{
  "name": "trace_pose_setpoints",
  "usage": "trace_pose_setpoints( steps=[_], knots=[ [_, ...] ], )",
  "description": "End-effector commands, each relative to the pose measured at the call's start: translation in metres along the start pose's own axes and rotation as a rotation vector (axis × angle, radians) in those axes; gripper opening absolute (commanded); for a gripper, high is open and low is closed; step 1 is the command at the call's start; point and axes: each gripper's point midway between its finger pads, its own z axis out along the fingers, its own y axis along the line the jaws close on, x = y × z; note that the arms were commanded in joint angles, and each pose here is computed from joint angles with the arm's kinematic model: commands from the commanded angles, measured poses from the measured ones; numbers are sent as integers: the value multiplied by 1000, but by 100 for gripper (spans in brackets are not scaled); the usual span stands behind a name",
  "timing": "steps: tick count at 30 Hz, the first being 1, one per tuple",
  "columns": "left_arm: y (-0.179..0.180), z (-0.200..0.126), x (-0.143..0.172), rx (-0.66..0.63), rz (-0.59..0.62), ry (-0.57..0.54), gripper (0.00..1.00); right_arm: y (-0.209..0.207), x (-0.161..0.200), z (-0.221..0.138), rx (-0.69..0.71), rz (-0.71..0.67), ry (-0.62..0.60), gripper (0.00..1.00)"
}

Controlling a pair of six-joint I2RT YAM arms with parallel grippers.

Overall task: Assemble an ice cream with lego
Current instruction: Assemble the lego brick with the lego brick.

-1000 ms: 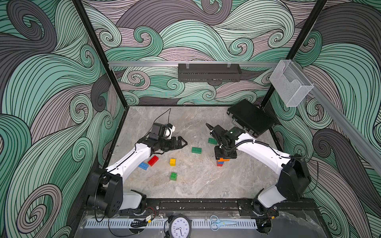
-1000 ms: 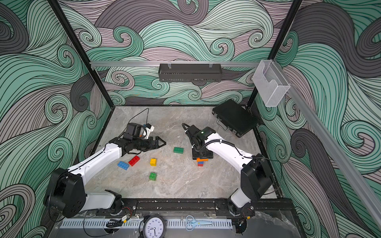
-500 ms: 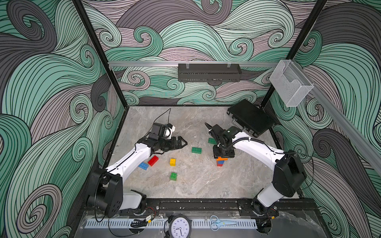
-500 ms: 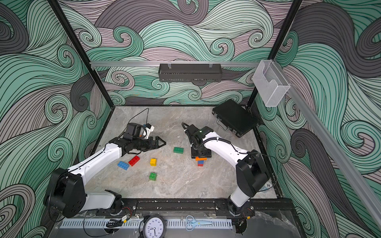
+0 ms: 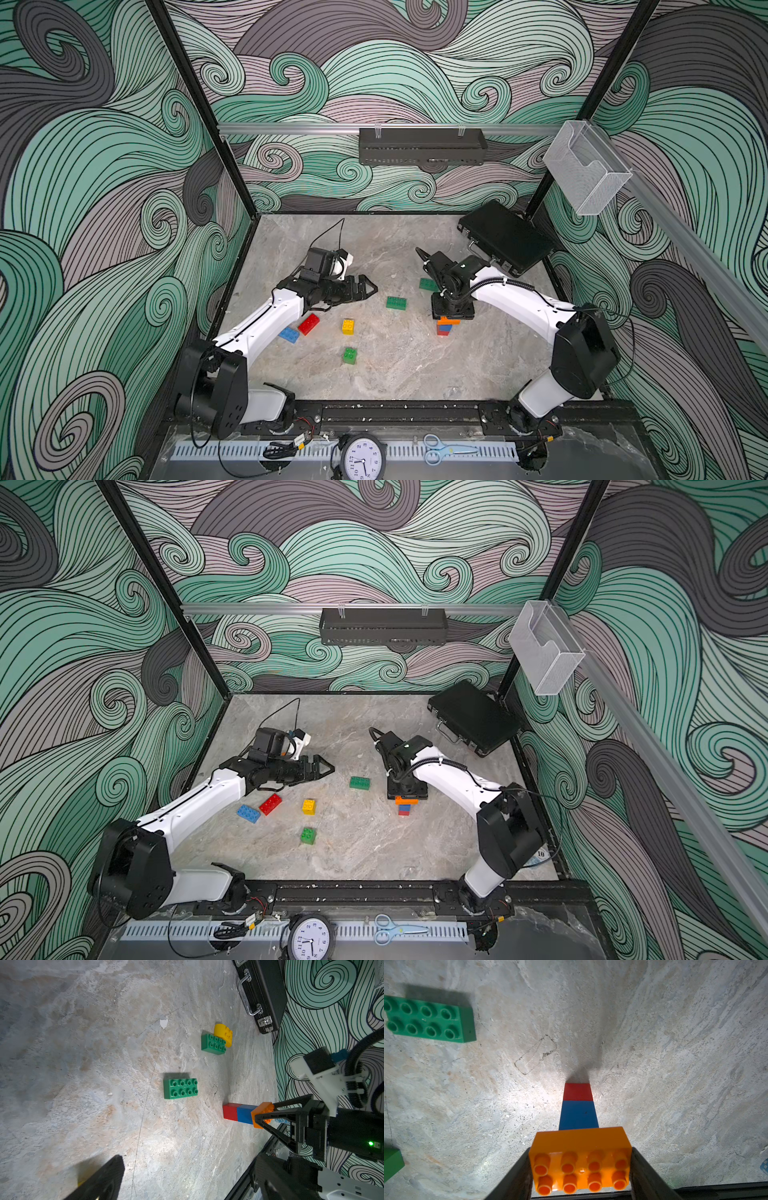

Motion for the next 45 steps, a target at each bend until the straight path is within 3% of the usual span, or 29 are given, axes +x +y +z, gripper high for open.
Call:
trace_pose_setpoints(
  steps=[1,10,28,34,45],
  knots=[
    [-7,-3,-2,13,34,-7,99,-6,10,5,11,34,30,42],
    [-5,-4,-2,4,31,-11,99,-10,12,14,31,64,22,39],
    [-4,-3,0,-4,27,-4,99,-6,29,35,117,-127,107,34],
    [-4,-4,0,-8,29,-5,99,8,33,37,39,-64,121,34],
    [-4,-6,-1,-10,35,-13,99,-1,33,22,22,10,91,33]
  ],
)
